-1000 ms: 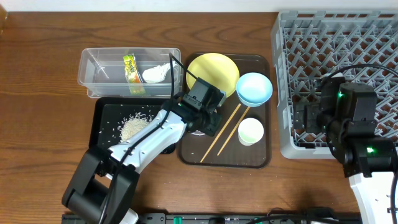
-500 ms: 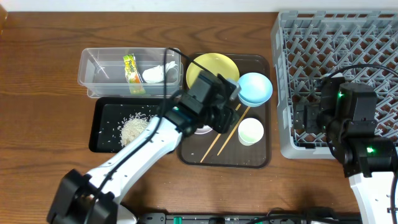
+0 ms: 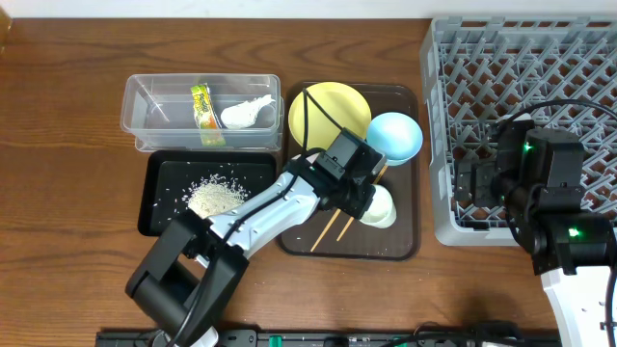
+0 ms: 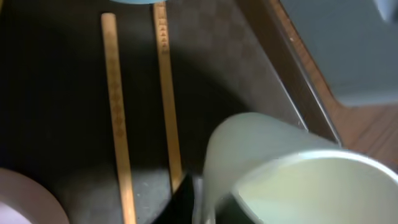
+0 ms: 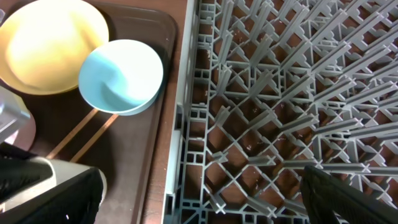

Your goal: Sort waste into correct bins and load items into the dishwasher rack

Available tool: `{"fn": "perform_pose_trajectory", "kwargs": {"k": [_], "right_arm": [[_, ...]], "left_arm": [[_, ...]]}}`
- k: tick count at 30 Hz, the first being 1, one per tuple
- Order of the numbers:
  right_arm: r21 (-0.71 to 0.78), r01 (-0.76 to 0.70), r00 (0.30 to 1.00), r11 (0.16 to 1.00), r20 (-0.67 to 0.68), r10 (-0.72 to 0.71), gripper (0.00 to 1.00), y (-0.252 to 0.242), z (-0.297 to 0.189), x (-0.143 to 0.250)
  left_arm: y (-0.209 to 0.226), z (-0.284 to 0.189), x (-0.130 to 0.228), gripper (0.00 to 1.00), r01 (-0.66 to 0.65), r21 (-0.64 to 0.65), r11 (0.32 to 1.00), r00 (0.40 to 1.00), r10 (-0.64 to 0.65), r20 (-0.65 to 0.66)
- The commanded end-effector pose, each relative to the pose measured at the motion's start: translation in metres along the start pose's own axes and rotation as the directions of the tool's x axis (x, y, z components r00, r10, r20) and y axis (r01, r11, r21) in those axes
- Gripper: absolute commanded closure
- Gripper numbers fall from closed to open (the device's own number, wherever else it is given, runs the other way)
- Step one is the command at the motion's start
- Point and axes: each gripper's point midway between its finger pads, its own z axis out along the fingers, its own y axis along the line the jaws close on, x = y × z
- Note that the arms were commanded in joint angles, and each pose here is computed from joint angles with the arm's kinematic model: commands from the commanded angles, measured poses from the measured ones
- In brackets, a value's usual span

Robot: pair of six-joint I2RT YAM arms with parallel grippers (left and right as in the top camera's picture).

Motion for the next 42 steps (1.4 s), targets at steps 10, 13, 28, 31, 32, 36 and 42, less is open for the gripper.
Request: {"fn": "perform_pose_trajectory", "kwargs": {"k": [10,13,28,31,32,36,42], "right_arm": [[-0.042,-0.102,0.994,0.994,0.031,0.104,0.01,0.008,-0.001,-0.012],[-0.246,-0.118,0.992,0.962,0.015,0.125,0.01,0.043,0.003,-0.018],[-0.935,0.181,0.983,0.305,0.179,-0.033,0.02,0.164,-0.011,-0.036],[-0.944,0.227,0.973,0.241,0.230,-0.017,0.03,0.167,-0.013,-0.044],[-0.942,0.233,0.971,0.241,0.237,-0.015,0.03,0.167,-0.012,-0.046],[-0.935,0.273,0.960,0.224,0.278,-0.011,0.05,0.168,-0.014,-0.051],[-0.945,0.293,0.955,0.147,0.296,-0.001,0.16,0.172,-0.027,-0.050]], "left_arm": [[0.012,-0.098,-0.072,0.94,0.224,0.226,0.948,0.926,-0.279,0.254],[0.034,-0.125,-0.093,0.94,0.352,0.352,0.867,0.844,-0.457,0.280],[0.004,-0.174,-0.091,0.94,0.372,0.761,0.531,0.856,-0.514,-0.060],[-0.007,-0.172,-0.088,0.94,0.366,0.769,0.524,0.868,-0.491,-0.079],[-0.010,-0.172,-0.087,0.94,0.367,0.772,0.520,0.871,-0.484,-0.088],[-0.019,-0.170,-0.085,0.95,0.362,0.777,0.516,0.880,-0.463,-0.103],[-0.025,-0.167,-0.084,0.94,0.359,0.775,0.520,0.885,-0.453,-0.106]]}}
